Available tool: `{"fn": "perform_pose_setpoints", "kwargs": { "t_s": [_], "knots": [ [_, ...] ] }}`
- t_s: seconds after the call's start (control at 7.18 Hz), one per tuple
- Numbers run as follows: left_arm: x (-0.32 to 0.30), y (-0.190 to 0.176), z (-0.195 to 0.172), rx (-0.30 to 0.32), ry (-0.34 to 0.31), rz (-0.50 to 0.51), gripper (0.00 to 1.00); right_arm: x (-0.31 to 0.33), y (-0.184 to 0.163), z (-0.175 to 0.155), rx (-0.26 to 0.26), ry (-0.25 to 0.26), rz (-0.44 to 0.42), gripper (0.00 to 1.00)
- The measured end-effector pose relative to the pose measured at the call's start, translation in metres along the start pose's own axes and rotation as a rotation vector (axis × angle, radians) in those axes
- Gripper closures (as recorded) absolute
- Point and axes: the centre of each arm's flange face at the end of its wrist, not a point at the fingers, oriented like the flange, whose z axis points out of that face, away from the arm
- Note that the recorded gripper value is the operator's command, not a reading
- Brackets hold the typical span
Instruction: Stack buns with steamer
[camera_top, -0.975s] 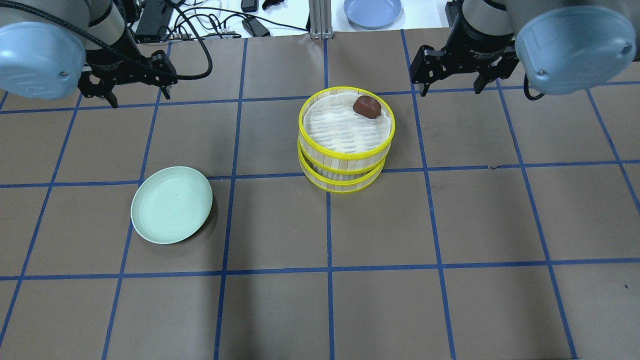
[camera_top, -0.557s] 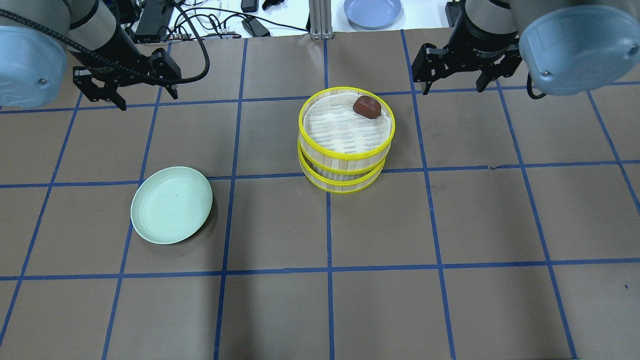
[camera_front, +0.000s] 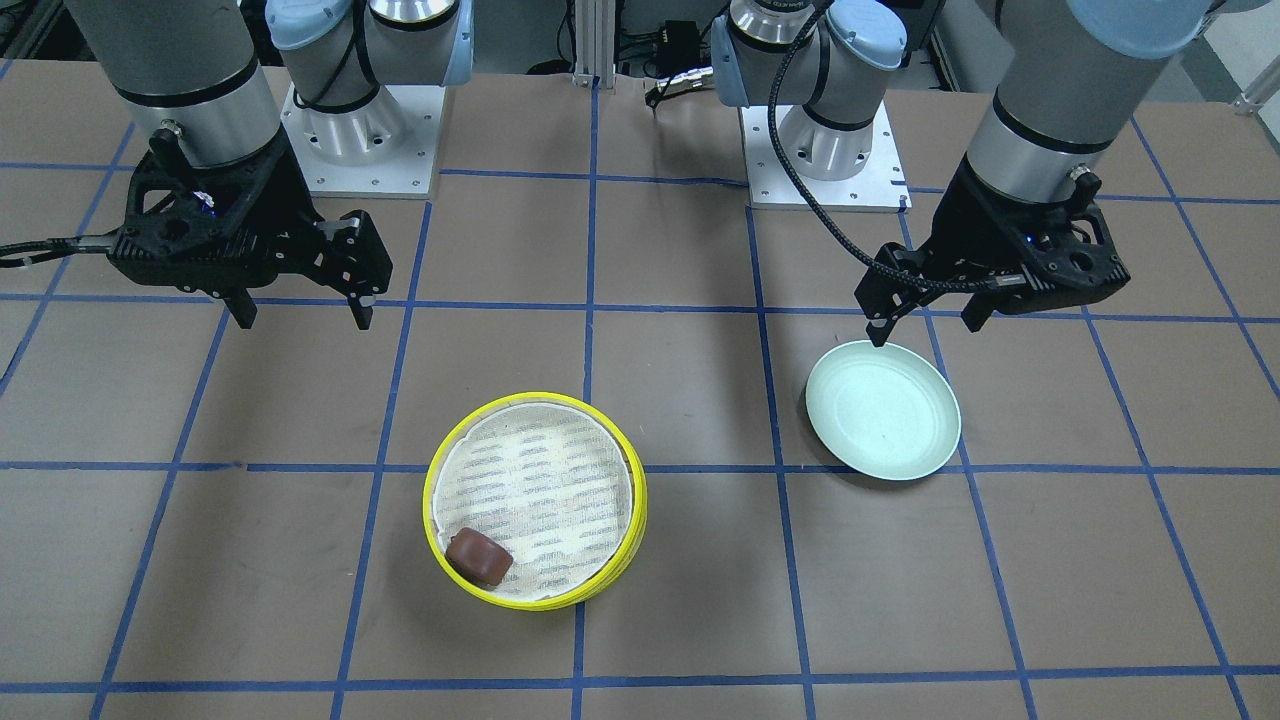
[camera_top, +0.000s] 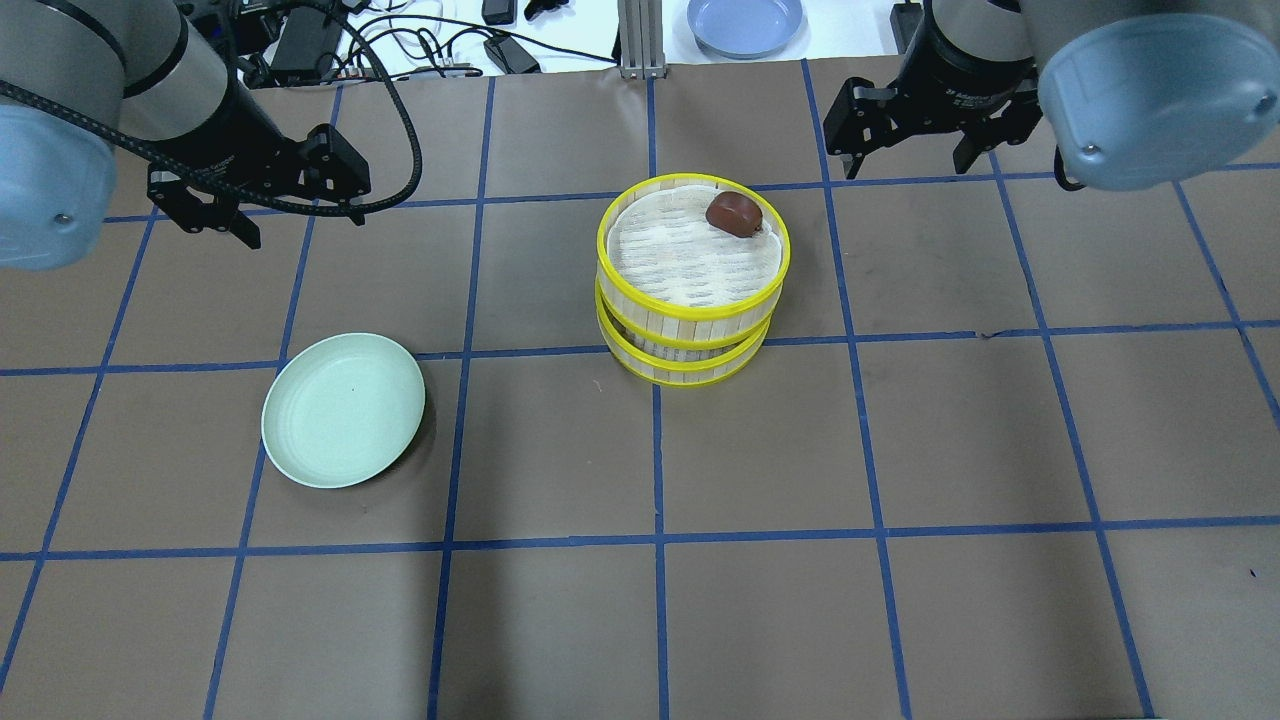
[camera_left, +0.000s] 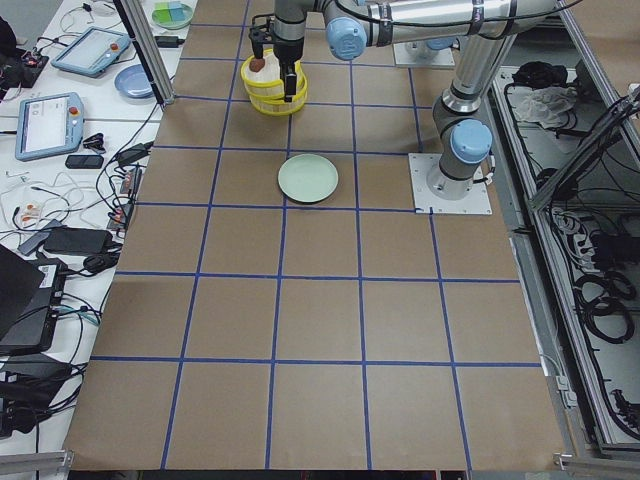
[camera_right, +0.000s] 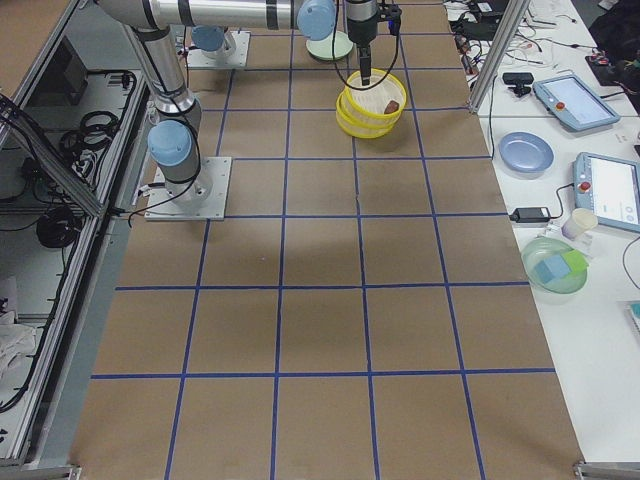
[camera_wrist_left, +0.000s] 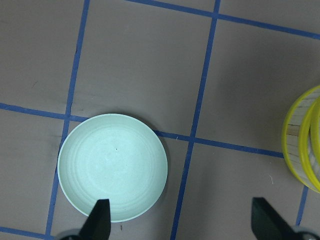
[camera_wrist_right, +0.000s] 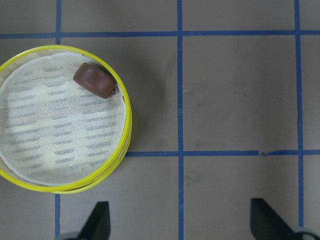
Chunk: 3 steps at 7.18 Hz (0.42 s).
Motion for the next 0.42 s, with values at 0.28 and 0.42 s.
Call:
{"fn": "perform_pose_setpoints", "kwargs": {
  "t_s": [0.28,0.42],
  "knots": [
    [-0.0011,0.0006,0.0018,-0.004,-0.007,0.0,0.0,-0.0001,-0.0028,-0.0022,0.024,0.0,0.0,0.0],
    [-0.0016,0.0004,0.0033,-0.006,-0.009,-0.001,0.0,-0.0002,-0.0036,-0.0021,0.029,-0.002,0.0,0.0]
  ]
}}
